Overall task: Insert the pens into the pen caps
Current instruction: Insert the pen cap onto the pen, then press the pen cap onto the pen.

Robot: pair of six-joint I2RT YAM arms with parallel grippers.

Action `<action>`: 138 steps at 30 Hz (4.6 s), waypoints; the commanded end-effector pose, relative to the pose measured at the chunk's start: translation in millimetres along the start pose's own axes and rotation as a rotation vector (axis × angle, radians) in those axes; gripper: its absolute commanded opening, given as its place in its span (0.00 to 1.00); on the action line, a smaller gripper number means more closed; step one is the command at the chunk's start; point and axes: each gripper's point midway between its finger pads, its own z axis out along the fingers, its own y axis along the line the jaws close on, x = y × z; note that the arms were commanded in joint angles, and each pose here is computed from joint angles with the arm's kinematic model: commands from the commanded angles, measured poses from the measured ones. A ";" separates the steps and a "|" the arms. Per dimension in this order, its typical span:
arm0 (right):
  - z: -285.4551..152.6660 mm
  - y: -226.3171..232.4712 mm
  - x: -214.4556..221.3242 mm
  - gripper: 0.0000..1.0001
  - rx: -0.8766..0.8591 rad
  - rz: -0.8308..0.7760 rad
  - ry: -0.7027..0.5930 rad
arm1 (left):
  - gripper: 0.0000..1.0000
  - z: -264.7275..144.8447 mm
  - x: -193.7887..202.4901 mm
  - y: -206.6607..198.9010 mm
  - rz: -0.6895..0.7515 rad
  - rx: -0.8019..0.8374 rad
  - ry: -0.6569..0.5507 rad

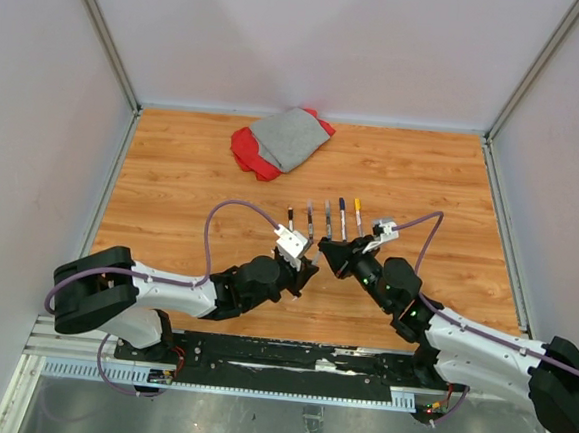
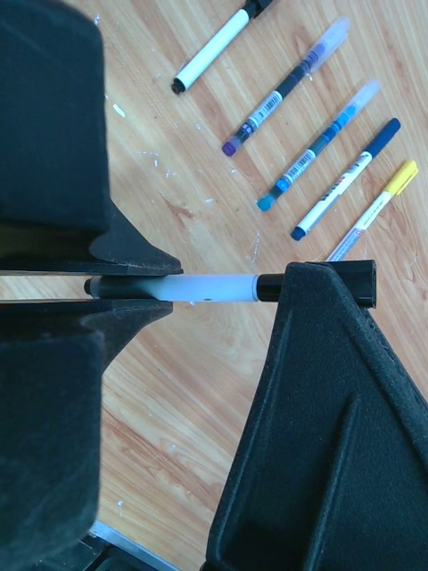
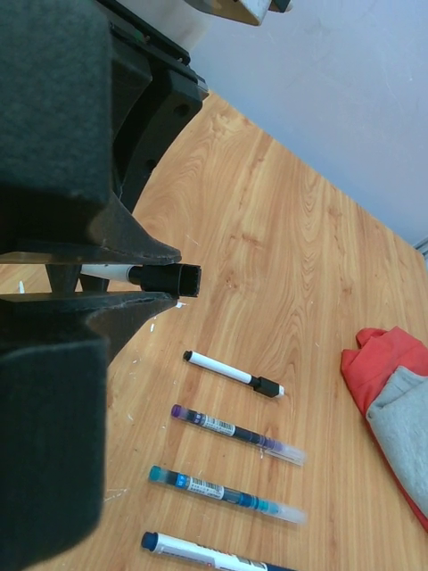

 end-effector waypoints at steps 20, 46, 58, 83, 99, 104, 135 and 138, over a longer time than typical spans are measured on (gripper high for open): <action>-32.4 11.3 36.1 0.31 -0.106 -0.159 0.193 | 0.01 -0.4 -67.5 -15.5 -0.078 0.046 -0.223; -47.9 -39.6 -66.6 0.63 0.111 -0.144 0.125 | 0.00 3.1 -64.0 -23.5 -0.062 0.081 -0.202; -15.5 4.8 -103.4 0.66 -0.070 0.026 -0.009 | 0.01 7.8 -59.6 -32.9 -0.054 0.124 -0.177; 15.7 12.2 -61.0 0.49 -0.042 0.001 0.155 | 0.01 5.8 -61.8 -30.6 -0.052 0.114 -0.184; 13.1 11.4 -61.0 0.10 -0.041 -0.005 0.151 | 0.00 7.0 -60.5 -30.7 -0.054 0.114 -0.182; 11.9 9.0 -54.3 0.34 -0.039 0.003 0.162 | 0.01 7.3 -60.1 -30.8 -0.055 0.114 -0.180; 0.6 7.7 -48.3 0.35 -0.075 -0.031 0.134 | 0.01 6.7 -61.2 -30.5 -0.051 0.111 -0.182; 0.6 6.0 -45.1 0.29 -0.071 -0.030 0.141 | 0.01 7.6 -60.5 -29.9 -0.050 0.108 -0.180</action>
